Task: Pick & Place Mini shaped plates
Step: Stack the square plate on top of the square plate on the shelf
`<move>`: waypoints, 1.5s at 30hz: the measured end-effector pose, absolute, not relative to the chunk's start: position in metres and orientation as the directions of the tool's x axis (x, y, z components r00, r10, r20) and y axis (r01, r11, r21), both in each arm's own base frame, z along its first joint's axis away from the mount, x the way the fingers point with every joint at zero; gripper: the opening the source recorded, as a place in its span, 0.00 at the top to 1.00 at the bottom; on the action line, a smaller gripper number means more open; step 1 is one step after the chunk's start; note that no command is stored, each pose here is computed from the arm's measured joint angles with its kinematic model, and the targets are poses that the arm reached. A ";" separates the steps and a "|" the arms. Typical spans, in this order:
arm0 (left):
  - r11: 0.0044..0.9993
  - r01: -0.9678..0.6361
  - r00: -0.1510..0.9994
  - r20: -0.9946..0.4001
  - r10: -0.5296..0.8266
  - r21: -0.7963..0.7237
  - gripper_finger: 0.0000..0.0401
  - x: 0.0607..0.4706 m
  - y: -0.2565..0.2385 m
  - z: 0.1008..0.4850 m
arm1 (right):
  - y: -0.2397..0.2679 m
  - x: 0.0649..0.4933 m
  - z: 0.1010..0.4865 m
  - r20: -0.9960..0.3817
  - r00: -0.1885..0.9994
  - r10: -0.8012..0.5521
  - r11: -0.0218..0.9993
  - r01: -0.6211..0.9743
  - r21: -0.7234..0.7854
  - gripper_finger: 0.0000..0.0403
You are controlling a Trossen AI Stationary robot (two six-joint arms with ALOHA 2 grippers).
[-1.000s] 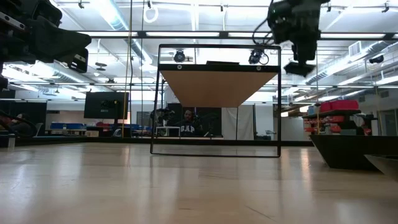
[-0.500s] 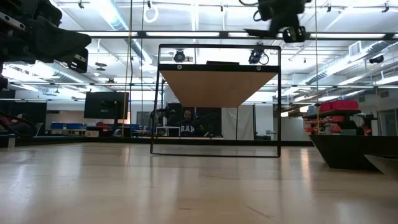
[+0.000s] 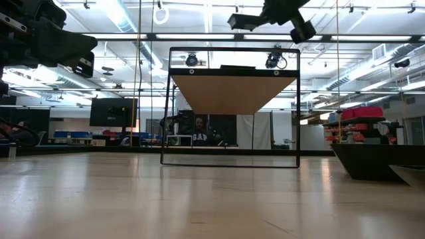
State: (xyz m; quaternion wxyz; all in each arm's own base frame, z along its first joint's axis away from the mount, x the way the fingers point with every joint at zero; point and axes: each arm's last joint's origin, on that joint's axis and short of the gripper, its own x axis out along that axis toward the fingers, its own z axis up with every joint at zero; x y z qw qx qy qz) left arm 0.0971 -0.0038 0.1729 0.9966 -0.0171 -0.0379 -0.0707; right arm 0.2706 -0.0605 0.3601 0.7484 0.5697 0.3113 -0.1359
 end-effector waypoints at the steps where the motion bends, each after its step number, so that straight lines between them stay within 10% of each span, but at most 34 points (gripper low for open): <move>1: 0.989 0.142 0.987 0.078 -0.139 -0.029 0.95 0.097 -0.004 0.173 | -0.059 0.272 0.357 -0.613 0.775 0.153 0.289 0.558 0.778 1.00; 17: 0.989 0.142 0.987 0.078 -0.140 -0.029 0.95 0.097 -0.004 0.173 | -0.046 0.286 0.302 -0.554 0.802 0.222 0.092 0.548 0.831 1.00; 45: 0.989 0.142 0.987 0.078 -0.140 -0.029 0.95 0.097 -0.004 0.173 | -0.055 0.286 0.267 -0.587 0.783 0.205 0.226 0.546 0.807 1.00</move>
